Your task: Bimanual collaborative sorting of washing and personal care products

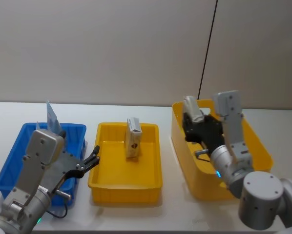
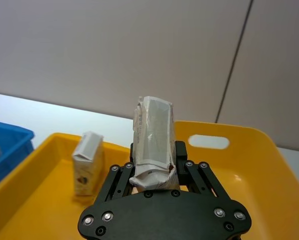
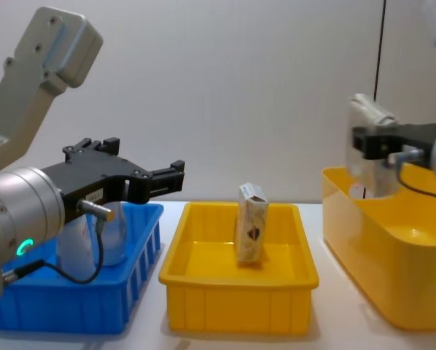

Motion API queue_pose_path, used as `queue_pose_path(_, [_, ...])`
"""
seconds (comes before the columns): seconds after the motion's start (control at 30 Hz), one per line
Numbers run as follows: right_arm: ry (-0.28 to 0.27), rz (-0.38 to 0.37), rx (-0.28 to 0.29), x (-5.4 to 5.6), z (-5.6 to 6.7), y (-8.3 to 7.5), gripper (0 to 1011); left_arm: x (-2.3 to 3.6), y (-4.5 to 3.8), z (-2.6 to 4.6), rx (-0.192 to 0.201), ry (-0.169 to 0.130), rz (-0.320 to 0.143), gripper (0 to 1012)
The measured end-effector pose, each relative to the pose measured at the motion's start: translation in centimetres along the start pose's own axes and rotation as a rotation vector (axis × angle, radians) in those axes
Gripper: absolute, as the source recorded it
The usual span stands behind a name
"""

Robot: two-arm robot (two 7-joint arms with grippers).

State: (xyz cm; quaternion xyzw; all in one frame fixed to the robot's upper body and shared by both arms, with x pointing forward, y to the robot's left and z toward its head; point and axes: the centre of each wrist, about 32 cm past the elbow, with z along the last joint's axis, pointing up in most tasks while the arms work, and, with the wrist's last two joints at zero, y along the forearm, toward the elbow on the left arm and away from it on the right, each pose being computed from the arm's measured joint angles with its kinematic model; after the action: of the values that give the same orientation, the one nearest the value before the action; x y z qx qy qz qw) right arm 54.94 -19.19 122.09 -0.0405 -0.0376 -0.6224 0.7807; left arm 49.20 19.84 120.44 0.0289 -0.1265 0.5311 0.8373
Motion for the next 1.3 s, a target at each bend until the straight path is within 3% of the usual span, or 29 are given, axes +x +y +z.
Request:
queue_pose_path(0.33, [0.0,-0.048,-0.07,2.6,-0.1,-0.5,361,0.0,0.0,0.0,0.0,0.0,0.0,1001])
queue_pose_path(0.6, [0.012,-0.043,-0.114,3.8,-0.3,-0.5,389,0.0,0.0,0.0,0.0,0.0,0.0,1001])
queue_pose_path(0.9, [0.011,-0.029,-0.136,4.5,-0.4,-0.4,719,0.0,0.0,0.0,0.0,0.0,0.0,1001])
queue_pose_path(1.03, [0.004,-0.024,-0.138,4.5,-0.4,-0.4,805,0.0,0.0,0.0,0.0,0.0,0.0,1001])
queue_pose_path(1.1, [-0.002,-0.019,-0.135,4.5,-0.4,-0.4,906,0.0,0.0,0.0,0.0,0.0,0.0,1001])
queue_pose_path(1.3, [-0.014,-0.004,-0.116,4.4,-0.1,-0.5,1004,0.0,0.0,0.0,0.0,0.0,0.0,1001])
